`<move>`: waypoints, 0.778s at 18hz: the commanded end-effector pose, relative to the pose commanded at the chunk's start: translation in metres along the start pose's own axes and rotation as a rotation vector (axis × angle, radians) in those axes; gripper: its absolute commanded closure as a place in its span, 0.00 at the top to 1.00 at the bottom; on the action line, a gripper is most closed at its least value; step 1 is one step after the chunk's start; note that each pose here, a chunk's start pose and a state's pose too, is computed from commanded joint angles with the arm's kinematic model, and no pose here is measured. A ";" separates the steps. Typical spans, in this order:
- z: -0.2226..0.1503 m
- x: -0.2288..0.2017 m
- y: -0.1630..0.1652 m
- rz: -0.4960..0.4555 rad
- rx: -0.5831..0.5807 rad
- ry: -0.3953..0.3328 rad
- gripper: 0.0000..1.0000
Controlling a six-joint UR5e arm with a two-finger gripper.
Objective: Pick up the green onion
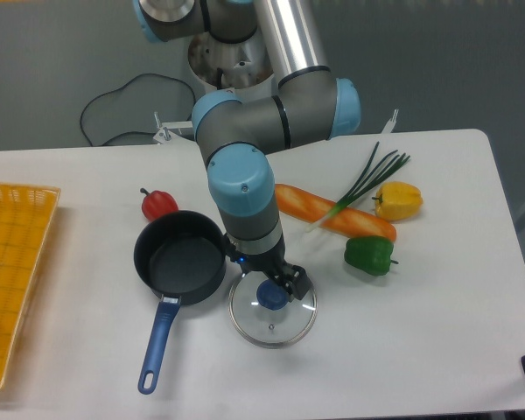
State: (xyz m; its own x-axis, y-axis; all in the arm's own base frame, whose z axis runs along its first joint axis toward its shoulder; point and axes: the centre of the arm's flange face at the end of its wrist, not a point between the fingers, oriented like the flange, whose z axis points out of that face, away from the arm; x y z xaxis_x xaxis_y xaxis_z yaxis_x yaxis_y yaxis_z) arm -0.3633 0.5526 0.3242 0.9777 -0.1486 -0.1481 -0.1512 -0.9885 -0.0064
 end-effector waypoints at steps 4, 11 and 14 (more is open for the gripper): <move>-0.005 -0.004 0.001 -0.005 0.008 -0.007 1.00; -0.003 0.006 0.009 -0.009 0.000 0.006 1.00; -0.006 0.011 0.015 -0.013 0.000 0.006 1.00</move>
State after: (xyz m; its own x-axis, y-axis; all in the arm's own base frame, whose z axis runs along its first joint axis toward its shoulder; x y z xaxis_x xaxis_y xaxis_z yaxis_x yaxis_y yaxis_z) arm -0.3543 0.5357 0.3283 0.9806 -0.1356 -0.1417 -0.1381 -0.9904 -0.0079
